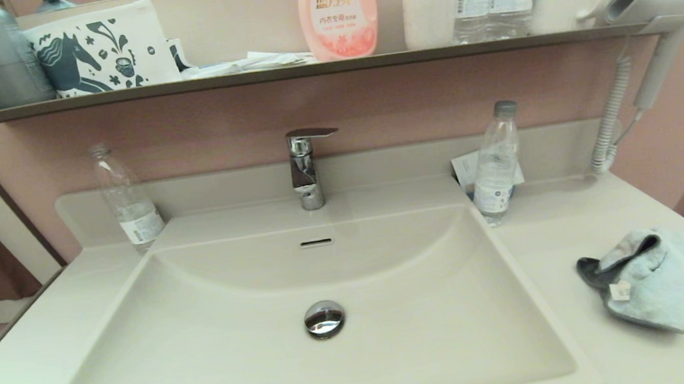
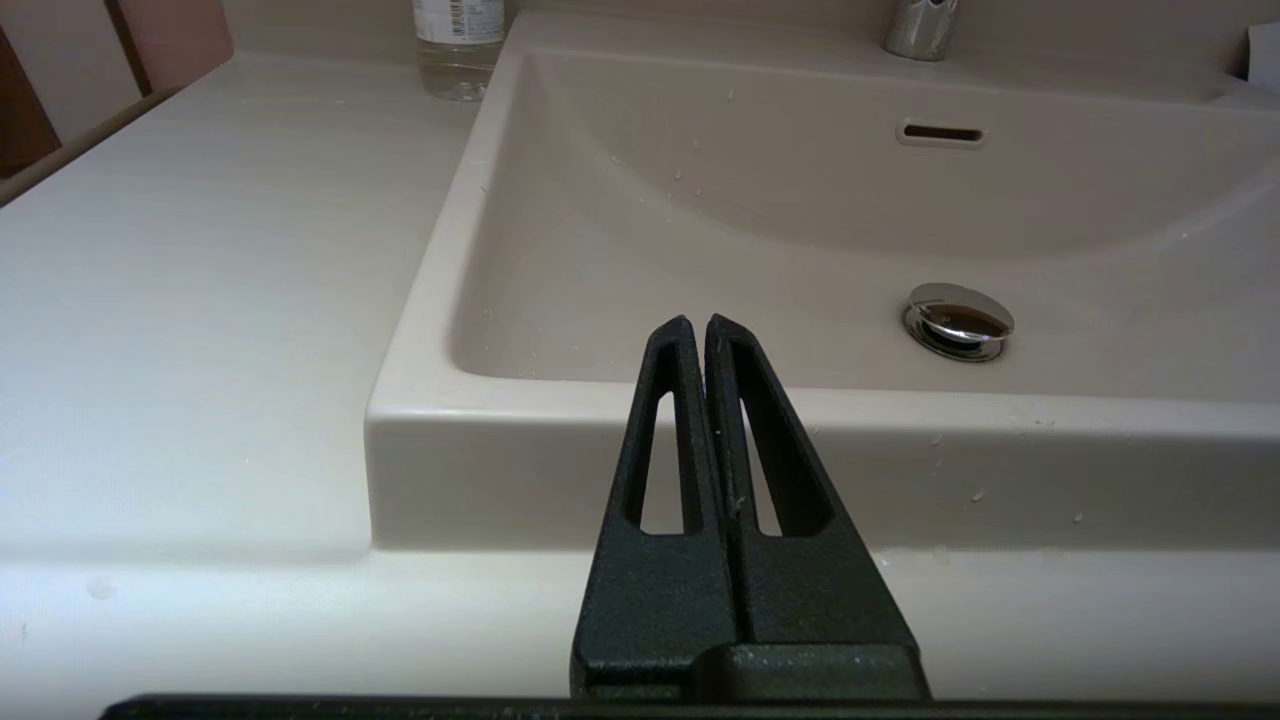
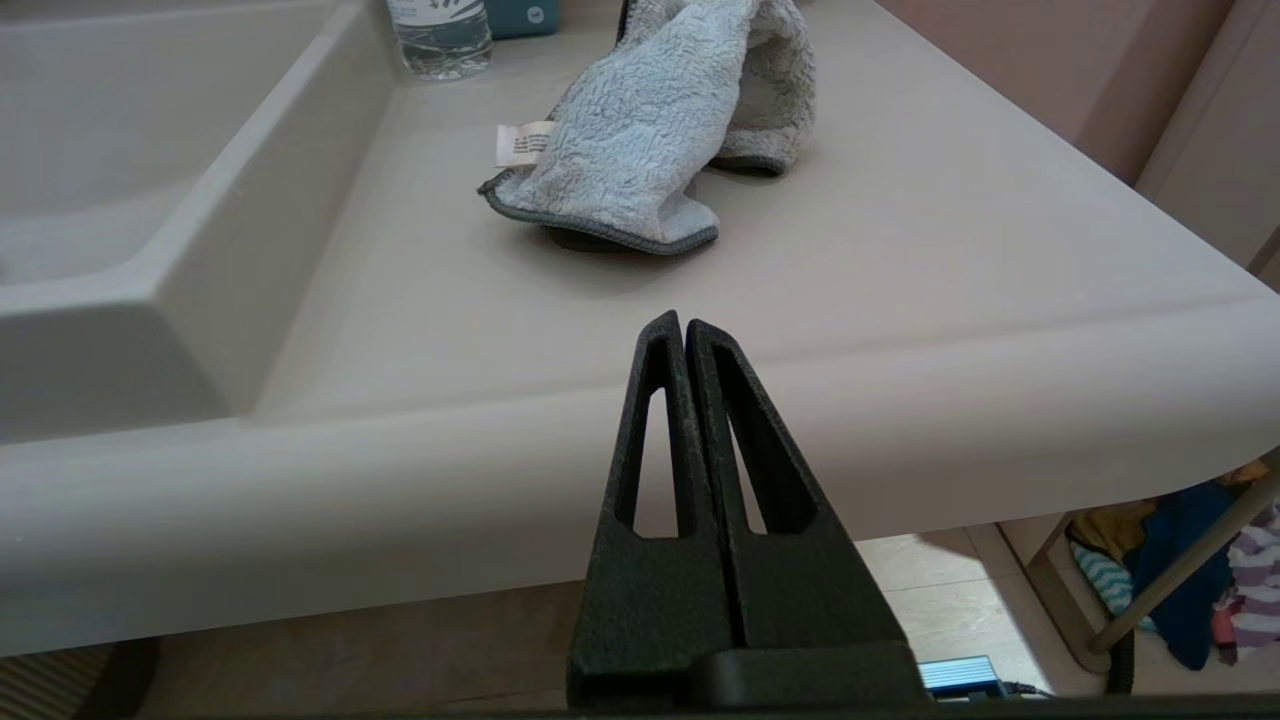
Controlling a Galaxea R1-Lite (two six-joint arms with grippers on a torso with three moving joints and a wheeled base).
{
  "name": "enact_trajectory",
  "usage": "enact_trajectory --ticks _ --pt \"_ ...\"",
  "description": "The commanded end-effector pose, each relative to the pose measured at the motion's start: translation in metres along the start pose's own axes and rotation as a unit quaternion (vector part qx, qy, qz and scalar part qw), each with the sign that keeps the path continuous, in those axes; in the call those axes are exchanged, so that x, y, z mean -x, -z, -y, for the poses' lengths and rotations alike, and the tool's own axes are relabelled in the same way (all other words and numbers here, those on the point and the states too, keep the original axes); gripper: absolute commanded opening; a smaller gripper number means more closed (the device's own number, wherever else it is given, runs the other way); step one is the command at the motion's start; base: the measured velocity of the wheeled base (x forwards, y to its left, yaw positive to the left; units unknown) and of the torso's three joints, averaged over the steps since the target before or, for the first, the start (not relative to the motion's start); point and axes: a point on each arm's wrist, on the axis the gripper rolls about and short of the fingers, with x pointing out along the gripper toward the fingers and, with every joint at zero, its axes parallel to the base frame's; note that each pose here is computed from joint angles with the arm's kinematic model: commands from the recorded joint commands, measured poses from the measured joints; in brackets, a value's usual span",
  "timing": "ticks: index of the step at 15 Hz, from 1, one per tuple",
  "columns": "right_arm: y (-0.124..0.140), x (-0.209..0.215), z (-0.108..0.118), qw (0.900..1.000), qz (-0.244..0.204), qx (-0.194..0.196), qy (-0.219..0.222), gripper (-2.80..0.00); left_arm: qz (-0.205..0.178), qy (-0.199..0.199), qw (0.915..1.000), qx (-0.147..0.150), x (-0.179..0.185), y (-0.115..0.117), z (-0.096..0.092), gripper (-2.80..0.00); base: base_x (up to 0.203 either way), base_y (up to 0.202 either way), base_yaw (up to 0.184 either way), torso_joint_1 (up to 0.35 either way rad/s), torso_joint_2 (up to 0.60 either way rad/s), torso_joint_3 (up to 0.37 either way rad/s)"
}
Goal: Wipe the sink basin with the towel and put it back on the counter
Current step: Pick up the cloth
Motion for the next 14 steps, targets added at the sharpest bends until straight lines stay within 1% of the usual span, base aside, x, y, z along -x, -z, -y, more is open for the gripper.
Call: enact_trajectory --ticks 1,4,5,7,8,9,11,12,14 --pt "0.0 0.0 0.0 1.0 0.0 0.0 0.0 -2.8 -0.001 0.0 1.0 0.0 0.0 0.0 0.0 -2.8 0.0 0.0 0.0 0.0 0.0 0.0" --pt "0.0 0.0 0.0 1.0 -0.001 0.002 0.0 -2.8 -0.001 0.0 1.0 0.0 0.0 0.0 0.0 -2.8 0.0 0.0 0.0 0.0 0.0 0.0" --pt "0.0 0.0 0.0 1.0 -0.001 0.01 0.0 -2.8 -0.001 0.0 1.0 0.0 0.0 0.0 0.0 -2.8 0.0 0.0 0.0 0.0 0.0 0.0" --pt "-0.004 0.001 0.0 1.0 0.008 0.011 0.002 -2.8 -0.001 0.0 1.0 0.0 0.0 0.0 0.0 -2.8 0.0 0.0 0.0 0.0 0.0 0.0" --pt "-0.01 0.003 0.0 1.0 0.016 0.01 0.004 -2.8 -0.001 0.0 1.0 0.0 0.0 0.0 0.0 -2.8 0.0 0.0 0.0 0.0 0.0 0.0" --pt "-0.017 0.002 -0.001 1.0 0.012 0.01 0.011 -2.8 -0.001 0.0 1.0 0.0 0.0 0.0 0.0 -2.8 0.0 0.0 0.0 0.0 0.0 0.0" --pt "-0.043 -0.001 -0.002 1.0 0.008 0.009 0.019 -2.8 -0.001 0.0 1.0 0.0 0.0 0.0 0.0 -2.8 0.0 0.0 0.0 0.0 0.0 0.0" --pt "-0.056 -0.005 -0.003 1.0 -0.001 0.009 0.022 -2.8 -0.001 0.0 1.0 0.0 0.0 0.0 0.0 -2.8 0.0 0.0 0.0 0.0 0.0 0.0" --pt "-0.075 -0.022 -0.003 0.998 -0.04 0.011 0.042 -2.8 -0.001 0.0 1.0 0.0 0.0 0.0 0.0 -2.8 0.0 0.0 0.0 0.0 0.0 0.0"
